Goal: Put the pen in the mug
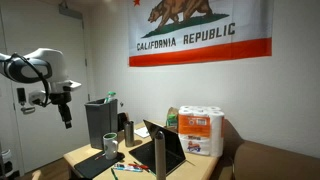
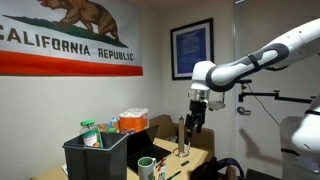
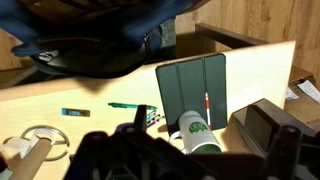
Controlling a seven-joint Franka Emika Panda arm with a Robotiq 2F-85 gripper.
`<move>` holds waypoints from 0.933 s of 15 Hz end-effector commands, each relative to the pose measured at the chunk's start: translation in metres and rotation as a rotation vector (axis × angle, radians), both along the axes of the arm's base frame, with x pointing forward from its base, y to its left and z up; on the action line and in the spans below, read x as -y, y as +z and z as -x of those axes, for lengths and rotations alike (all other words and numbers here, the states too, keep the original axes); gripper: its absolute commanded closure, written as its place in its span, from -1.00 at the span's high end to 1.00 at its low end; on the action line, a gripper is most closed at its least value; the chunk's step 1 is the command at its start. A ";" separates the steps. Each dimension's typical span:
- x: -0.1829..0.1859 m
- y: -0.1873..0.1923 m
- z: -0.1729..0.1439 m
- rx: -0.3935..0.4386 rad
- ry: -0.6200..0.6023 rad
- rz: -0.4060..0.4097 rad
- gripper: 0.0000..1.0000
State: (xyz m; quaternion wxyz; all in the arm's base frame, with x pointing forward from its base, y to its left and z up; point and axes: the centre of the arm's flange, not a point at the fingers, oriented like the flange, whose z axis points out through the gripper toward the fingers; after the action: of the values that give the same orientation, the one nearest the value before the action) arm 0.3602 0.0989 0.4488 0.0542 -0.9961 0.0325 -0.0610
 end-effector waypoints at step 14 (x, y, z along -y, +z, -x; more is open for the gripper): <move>-0.090 -0.140 -0.078 -0.074 0.183 -0.056 1.00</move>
State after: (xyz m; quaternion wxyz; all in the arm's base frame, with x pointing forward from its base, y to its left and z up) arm 0.4002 0.1588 0.3465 0.0719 -0.9966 -0.0269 -0.0303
